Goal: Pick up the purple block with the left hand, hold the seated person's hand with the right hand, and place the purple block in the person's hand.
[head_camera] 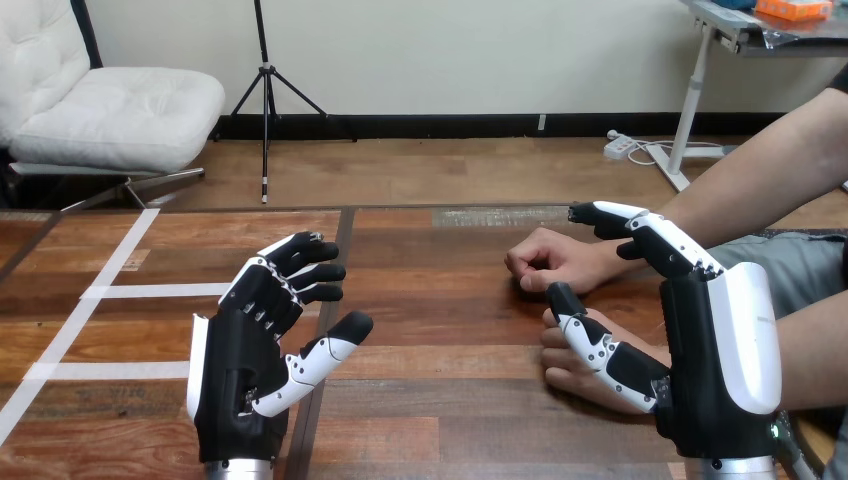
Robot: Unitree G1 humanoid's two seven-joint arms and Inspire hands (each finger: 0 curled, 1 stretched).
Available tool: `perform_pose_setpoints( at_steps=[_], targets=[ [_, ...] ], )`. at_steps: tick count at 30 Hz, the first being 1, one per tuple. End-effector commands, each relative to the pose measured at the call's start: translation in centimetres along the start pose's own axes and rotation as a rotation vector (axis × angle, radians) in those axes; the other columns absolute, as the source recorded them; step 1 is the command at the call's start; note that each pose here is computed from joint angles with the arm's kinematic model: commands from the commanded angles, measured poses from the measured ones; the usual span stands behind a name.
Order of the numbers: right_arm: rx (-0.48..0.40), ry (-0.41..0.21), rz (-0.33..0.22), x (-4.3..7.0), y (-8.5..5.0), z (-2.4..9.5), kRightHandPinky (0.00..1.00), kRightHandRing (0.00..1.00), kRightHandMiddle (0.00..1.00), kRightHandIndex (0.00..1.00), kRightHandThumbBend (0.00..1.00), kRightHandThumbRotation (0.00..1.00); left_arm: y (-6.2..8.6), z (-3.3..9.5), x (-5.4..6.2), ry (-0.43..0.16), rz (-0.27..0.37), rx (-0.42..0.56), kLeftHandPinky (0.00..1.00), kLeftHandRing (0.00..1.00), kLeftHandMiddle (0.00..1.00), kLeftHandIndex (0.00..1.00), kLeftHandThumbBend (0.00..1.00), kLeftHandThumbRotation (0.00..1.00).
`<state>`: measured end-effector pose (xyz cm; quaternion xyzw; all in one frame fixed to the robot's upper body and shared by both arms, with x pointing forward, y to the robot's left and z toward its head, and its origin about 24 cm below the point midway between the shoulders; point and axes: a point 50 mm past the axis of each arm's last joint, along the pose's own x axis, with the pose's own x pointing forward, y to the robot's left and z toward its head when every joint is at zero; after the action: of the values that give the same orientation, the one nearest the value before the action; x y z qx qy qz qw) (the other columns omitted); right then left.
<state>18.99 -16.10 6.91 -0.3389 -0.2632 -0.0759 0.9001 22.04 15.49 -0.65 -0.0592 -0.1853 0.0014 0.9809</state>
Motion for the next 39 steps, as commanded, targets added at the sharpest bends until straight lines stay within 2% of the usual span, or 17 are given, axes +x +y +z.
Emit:
perform_pose_setpoints(
  at_steps=[1, 12, 19, 31, 39],
  targets=[
    [0.012, -0.056, -0.047, 1.4, -0.5, 0.7, 0.61, 0.69, 0.72, 0.69, 0.46, 0.0, -0.1, 1.5, 1.9, -0.107, -0.028, 0.039, 0.61, 0.67, 0.7, 0.69, 0.92, 0.28],
    [0.016, -0.046, -0.045, 1.3, -0.6, 0.7, 0.61, 0.69, 0.72, 0.69, 0.46, 0.0, 1.4, 2.4, 2.5, -0.165, -0.011, 0.146, 0.65, 0.71, 0.74, 0.72, 0.92, 0.26],
    [0.014, -0.046, -0.045, 1.3, -0.6, 0.6, 0.61, 0.69, 0.72, 0.69, 0.46, 0.0, 2.8, 3.1, 2.9, -0.201, -0.043, 0.223, 0.69, 0.74, 0.76, 0.75, 0.9, 0.27],
    [0.009, -0.049, -0.044, 1.3, -0.5, 0.6, 0.61, 0.69, 0.72, 0.69, 0.46, 0.0, 4.5, 4.1, 3.3, -0.258, -0.063, 0.272, 0.71, 0.76, 0.79, 0.78, 0.86, 0.27],
    [0.01, -0.049, -0.041, 1.4, -0.5, 0.6, 0.61, 0.69, 0.72, 0.69, 0.46, 0.0, 5.4, 4.6, 3.2, -0.272, -0.059, 0.302, 0.72, 0.77, 0.8, 0.79, 0.85, 0.27]
  ],
)
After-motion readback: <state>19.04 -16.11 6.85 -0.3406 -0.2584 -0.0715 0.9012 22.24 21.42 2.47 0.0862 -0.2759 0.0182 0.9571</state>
